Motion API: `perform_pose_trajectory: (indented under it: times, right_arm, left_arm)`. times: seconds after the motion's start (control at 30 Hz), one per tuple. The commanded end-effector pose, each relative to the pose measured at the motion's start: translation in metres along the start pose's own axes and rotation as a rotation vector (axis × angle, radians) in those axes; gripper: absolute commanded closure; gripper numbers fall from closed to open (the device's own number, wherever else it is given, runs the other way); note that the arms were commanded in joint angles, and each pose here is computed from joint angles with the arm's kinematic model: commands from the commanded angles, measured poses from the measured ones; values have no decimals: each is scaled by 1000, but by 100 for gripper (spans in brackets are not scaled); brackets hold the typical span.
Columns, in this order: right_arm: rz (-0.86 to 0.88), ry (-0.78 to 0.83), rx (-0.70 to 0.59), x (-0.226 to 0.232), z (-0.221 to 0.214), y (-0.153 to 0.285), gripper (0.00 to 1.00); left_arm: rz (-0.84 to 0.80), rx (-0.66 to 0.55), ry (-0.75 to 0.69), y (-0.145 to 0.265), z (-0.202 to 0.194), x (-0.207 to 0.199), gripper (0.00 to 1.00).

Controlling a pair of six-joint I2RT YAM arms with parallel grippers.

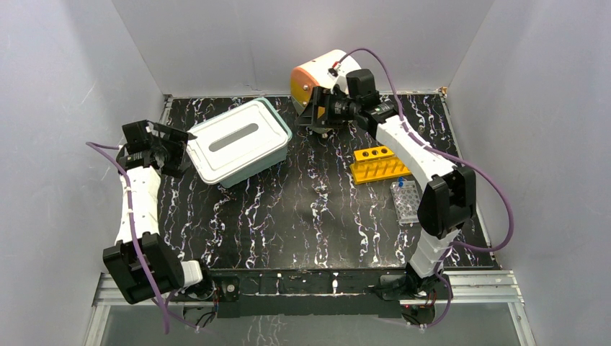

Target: Organize the chemistry lab equipment

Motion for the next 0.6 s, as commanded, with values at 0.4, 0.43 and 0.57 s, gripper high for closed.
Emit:
perform_pose_trajectory:
  times: [0.4, 0.43, 0.57]
  right_arm:
    - [-286, 260, -19, 1, 1, -58, 8]
    - [-301, 263, -18, 1, 1, -61, 8]
    - [-347, 267, -18, -1, -2, -72, 9]
  left_arm:
    - [-21, 20, -104, 17, 8, -18, 9]
    - [11, -9, -121, 20, 12, -16, 8]
    - [97, -60, -176, 23, 17, -2, 12]
Point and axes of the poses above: each gripper's point midway between its finger pads, its own y axis back along the fingers, its own x axis along the line the jaws close on, z = x × y, the point moved 5 cm from there along y, back along the fingers, and after that the axes turned 6 degrees about -y, right-handed, at the moved point
